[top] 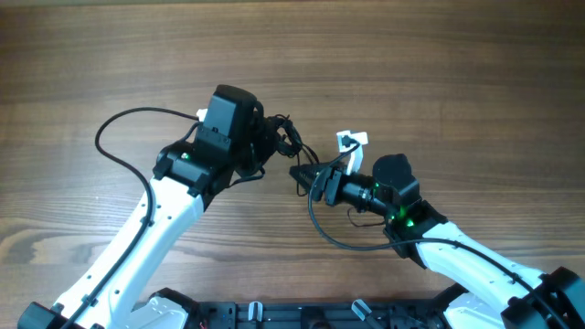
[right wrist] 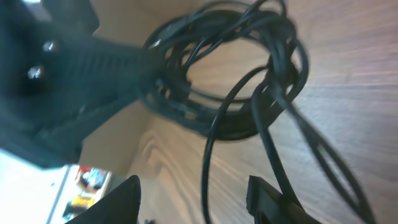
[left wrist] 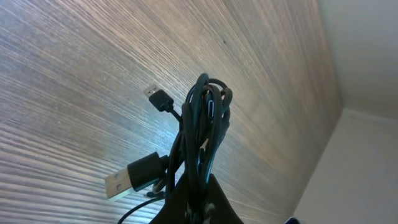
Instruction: Untangle cables
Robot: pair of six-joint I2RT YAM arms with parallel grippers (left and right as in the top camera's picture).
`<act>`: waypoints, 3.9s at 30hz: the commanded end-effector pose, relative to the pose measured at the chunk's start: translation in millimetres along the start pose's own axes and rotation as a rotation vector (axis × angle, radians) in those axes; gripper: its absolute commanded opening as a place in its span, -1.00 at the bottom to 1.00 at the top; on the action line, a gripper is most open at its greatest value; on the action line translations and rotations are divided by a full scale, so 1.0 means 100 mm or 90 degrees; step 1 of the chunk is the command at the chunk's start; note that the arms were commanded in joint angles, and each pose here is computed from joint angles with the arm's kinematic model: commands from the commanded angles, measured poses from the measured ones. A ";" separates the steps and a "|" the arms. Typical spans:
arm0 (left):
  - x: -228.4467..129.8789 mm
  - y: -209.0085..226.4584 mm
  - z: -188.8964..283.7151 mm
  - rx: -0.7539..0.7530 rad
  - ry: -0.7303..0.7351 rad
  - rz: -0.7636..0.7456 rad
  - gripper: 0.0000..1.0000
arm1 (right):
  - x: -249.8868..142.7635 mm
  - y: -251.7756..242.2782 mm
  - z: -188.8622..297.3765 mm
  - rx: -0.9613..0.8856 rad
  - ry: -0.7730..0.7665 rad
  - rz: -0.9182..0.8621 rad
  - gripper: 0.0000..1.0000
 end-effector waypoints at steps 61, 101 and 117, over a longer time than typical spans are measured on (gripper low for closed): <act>-0.26 -0.08 0.18 -0.396 0.311 -0.579 -0.17 | 0.38 -0.14 0.57 0.114 0.059 0.064 -0.91; -0.61 -0.30 -0.37 -0.020 0.075 0.029 -0.22 | 0.52 -0.26 0.60 0.041 -0.022 -0.128 -0.91; -0.57 -0.29 -0.50 -0.008 0.044 0.022 -0.92 | 0.52 -0.26 0.60 0.042 -0.019 -0.109 -0.90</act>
Point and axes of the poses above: each gripper's point midway between its finger pads, its own z axis back along the fingers, its own y axis along the line the jaws close on, x = y × z, the point moved 9 cm from there along z, back along the fingers, and after that the axes turned 4 degrees about -z, right-handed, at the moved point
